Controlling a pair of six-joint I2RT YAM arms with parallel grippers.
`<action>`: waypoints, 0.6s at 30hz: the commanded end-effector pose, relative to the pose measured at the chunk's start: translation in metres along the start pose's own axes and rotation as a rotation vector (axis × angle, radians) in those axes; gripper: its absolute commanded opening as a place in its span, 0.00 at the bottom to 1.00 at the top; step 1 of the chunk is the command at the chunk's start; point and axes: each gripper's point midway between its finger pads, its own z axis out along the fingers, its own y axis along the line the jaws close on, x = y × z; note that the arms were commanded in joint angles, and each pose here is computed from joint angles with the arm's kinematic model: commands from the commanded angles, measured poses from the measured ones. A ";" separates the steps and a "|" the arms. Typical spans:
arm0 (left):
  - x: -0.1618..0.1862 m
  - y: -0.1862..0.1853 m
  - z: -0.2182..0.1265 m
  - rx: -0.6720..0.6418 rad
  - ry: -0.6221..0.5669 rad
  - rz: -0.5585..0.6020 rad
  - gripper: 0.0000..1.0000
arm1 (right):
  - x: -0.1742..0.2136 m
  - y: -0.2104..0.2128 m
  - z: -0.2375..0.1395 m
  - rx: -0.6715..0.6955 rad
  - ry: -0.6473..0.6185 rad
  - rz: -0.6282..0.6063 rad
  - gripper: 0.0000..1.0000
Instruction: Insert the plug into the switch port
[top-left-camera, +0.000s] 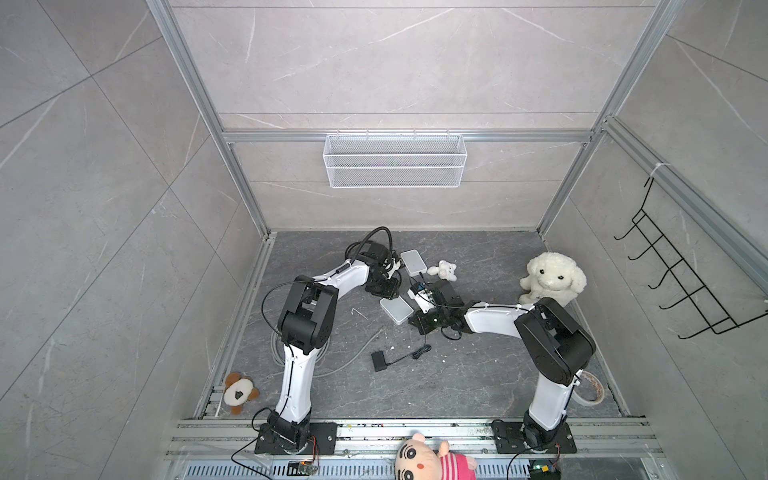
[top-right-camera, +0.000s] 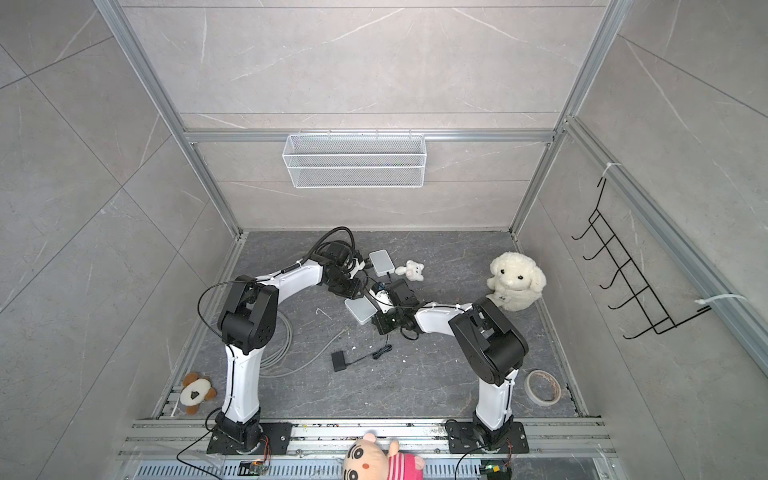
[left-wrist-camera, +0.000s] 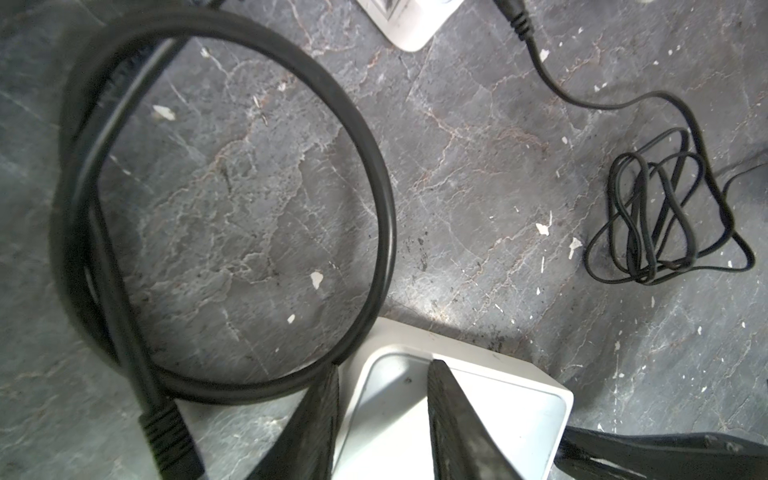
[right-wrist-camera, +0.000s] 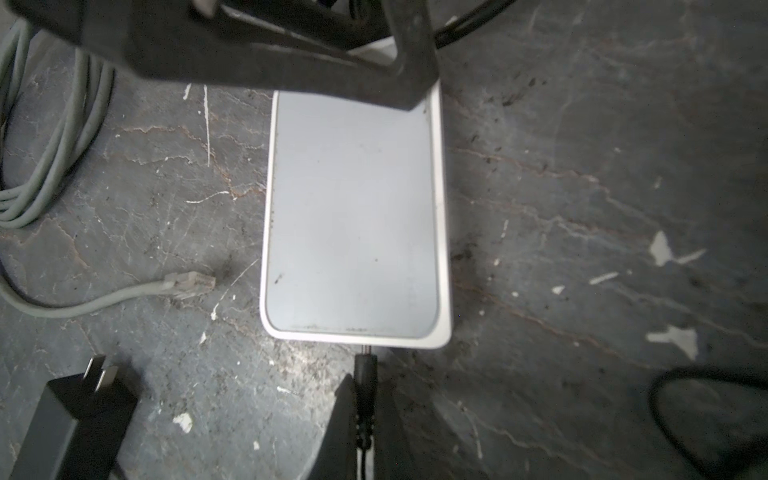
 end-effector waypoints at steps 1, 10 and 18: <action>0.079 0.016 0.038 -0.076 0.281 -0.054 0.38 | -0.027 0.004 -0.008 -0.009 -0.096 -0.014 0.03; 0.081 0.007 0.039 -0.029 0.287 -0.032 0.38 | -0.037 0.002 0.007 -0.019 -0.095 -0.045 0.03; 0.090 0.000 0.037 0.000 0.314 -0.024 0.37 | -0.053 0.001 0.009 -0.012 -0.116 -0.064 0.03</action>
